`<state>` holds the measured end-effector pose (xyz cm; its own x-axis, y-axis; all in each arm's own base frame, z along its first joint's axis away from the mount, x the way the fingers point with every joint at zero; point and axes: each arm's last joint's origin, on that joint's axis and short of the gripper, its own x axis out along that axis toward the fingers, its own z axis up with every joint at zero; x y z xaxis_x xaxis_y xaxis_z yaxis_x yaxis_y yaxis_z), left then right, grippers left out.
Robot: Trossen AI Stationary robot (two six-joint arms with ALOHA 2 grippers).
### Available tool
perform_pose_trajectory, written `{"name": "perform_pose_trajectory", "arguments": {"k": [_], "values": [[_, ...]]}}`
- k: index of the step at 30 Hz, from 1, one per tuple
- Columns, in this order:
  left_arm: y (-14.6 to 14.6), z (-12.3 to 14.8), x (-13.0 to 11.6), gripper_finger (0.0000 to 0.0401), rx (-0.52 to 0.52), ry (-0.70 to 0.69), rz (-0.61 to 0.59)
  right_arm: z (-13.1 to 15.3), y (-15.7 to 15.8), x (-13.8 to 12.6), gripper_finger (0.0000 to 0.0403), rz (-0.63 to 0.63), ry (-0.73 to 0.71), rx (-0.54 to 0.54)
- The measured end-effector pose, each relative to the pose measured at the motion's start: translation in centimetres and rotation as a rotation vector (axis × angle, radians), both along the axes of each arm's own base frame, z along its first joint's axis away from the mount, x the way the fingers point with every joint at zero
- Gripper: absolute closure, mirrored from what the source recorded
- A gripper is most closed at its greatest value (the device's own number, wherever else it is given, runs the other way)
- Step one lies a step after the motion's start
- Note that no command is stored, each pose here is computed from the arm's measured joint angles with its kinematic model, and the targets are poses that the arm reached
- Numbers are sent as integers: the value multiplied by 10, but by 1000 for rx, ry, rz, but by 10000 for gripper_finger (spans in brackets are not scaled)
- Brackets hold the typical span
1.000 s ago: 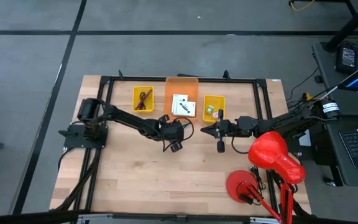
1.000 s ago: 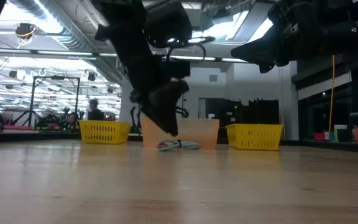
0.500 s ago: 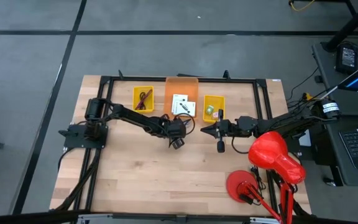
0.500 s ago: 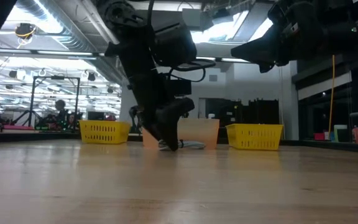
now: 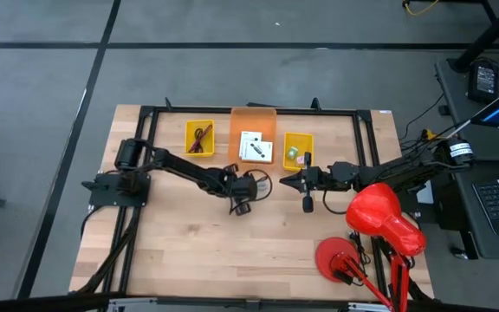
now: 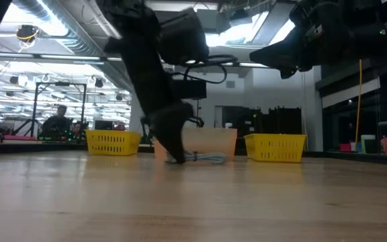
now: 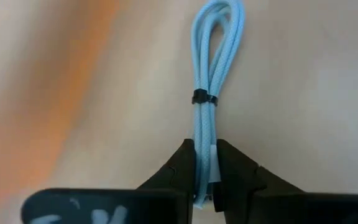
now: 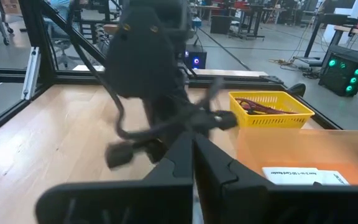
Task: Pick and place items into bin
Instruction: Put the blue charger cable into the left yellow bin
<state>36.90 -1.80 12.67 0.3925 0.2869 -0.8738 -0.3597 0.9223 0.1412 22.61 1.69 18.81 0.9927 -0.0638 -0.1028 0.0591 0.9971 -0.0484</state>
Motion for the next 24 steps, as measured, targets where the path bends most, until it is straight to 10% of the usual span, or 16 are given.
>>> {"name": "perform_pose_trajectory", "arguments": {"k": [24], "values": [[-25, 126, -44, 364, 17, -237, -367, 0, 0, 0, 402, 0, 2, 0]]}}
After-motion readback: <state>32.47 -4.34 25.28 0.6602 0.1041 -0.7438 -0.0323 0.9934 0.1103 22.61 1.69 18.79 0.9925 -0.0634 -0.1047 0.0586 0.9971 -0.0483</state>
